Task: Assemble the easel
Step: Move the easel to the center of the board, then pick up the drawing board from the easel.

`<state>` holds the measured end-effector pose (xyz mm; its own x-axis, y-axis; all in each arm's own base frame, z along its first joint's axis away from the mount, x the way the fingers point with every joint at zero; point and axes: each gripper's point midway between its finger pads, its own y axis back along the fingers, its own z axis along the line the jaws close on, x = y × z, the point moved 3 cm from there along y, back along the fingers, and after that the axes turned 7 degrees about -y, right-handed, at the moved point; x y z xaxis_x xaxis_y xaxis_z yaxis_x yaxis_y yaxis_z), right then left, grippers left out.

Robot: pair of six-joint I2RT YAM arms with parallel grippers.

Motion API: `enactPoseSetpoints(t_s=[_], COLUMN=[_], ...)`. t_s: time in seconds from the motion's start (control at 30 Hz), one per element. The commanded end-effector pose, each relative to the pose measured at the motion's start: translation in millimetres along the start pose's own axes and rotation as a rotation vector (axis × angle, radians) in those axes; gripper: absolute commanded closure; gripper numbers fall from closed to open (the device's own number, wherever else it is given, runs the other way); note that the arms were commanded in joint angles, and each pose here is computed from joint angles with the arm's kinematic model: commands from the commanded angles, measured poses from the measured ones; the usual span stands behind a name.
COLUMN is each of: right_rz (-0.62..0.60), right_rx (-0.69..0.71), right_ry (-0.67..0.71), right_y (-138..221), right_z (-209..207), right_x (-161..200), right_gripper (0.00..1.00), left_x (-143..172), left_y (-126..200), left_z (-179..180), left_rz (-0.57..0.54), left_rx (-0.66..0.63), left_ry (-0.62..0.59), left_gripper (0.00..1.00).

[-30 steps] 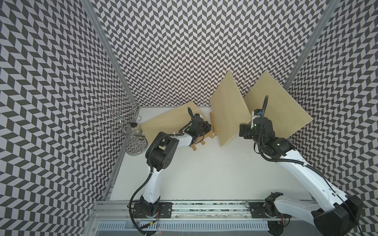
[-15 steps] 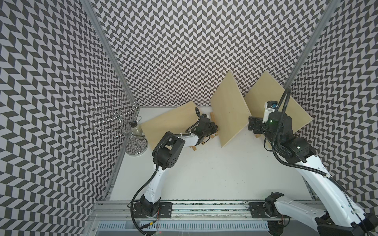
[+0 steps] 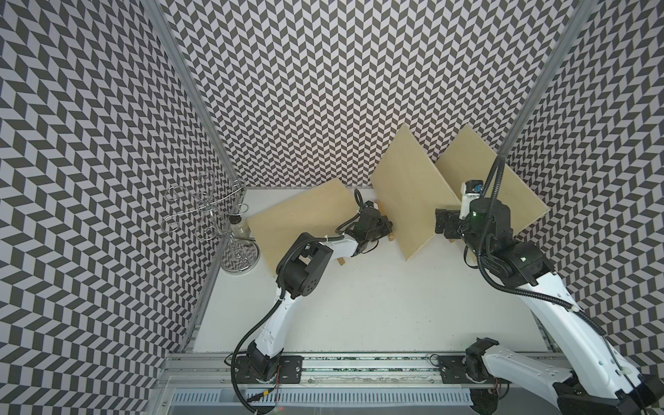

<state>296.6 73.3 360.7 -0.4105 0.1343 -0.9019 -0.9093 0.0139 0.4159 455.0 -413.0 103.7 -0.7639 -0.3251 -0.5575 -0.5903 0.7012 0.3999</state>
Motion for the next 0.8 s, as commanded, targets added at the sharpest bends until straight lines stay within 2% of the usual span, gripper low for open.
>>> enactPoseSetpoints(t_s=[0.0, 0.23, 0.37, 0.43, 0.53, 0.67, 0.77], right_rz=[-0.048, -0.035, -0.009, -0.004, -0.016, -0.004, 0.045], right_rx=[-0.012, -0.028, -0.079, -0.113, -0.213, -0.343, -0.406], right_ry=[0.0, 0.005, 0.018, 0.022, 0.04, 0.044, 0.059], right_y=[12.7, 14.3, 11.7, 11.8, 16.2, 16.6, 7.0], right_z=[-3.4, -3.3, 4.4, 8.9, 22.0, 44.6, 67.8], right_x=[-11.8, -6.7, -0.5, 1.6, 1.6, 4.0, 20.8], right_gripper=[0.07, 0.07, 0.08, 0.08, 0.09, 0.1, 0.1], left_x=[30.7, 29.3, 16.5, -0.3, -33.1, -66.7, -75.5], left_y=[-12.7, -17.6, -0.3, 20.1, 59.2, 121.7, 170.1], left_z=[-9.4, -14.1, -13.4, -11.6, -3.0, 8.3, 33.9], left_rz=[0.086, 0.083, 0.055, 0.014, -0.041, -0.101, -0.115], left_rx=[0.015, 0.011, -0.007, -0.033, -0.144, -0.268, -0.352], left_ry=[-0.003, -0.002, -0.006, -0.014, -0.061, -0.157, -0.133], left_gripper=[1.0, 1.0, 1.0, 1.0, 0.99, 0.89, 0.81])
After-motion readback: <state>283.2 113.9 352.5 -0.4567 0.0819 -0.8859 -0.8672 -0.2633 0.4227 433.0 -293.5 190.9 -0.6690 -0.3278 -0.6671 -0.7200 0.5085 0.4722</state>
